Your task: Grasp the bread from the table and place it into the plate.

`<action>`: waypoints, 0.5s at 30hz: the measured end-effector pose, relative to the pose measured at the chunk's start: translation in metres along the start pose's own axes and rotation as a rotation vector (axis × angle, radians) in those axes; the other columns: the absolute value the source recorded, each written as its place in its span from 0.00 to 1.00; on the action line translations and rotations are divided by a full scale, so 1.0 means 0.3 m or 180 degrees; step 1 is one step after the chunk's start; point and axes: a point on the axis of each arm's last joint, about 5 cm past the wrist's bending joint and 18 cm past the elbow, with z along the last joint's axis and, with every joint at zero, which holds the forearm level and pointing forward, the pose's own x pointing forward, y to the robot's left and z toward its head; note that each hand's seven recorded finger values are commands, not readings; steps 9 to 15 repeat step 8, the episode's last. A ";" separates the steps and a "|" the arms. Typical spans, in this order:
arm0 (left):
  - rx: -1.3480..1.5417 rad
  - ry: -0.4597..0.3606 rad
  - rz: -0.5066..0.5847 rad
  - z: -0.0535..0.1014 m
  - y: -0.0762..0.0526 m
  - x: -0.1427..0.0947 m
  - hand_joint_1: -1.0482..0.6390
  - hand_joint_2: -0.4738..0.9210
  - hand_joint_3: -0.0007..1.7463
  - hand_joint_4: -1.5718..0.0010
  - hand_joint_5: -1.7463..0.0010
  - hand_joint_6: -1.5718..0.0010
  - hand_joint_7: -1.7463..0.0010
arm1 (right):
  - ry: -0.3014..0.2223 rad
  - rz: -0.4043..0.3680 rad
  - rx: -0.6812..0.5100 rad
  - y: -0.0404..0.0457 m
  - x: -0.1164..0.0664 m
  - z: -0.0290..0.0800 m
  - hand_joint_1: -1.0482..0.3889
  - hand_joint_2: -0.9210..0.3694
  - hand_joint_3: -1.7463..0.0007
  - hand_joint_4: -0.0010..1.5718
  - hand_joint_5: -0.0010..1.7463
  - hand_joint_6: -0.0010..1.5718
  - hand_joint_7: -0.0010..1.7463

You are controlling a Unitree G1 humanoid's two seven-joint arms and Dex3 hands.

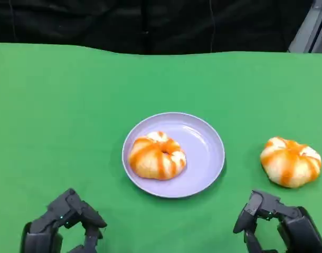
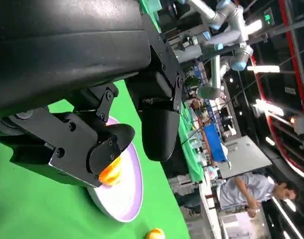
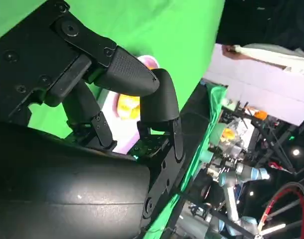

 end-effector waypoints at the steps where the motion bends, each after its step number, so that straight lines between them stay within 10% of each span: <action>1: -0.0006 0.0001 -0.0003 0.000 0.000 0.000 0.65 0.73 0.64 0.51 0.00 0.55 0.11 | 0.0011 0.0002 0.0006 0.001 -0.001 -0.002 0.36 0.43 0.17 0.50 1.00 0.48 0.88; 15: 0.0060 -0.0011 0.0019 -0.004 0.010 0.009 0.64 0.70 0.68 0.51 0.01 0.53 0.11 | 0.0027 0.0007 0.0003 0.002 -0.003 -0.004 0.36 0.46 0.13 0.50 1.00 0.47 0.88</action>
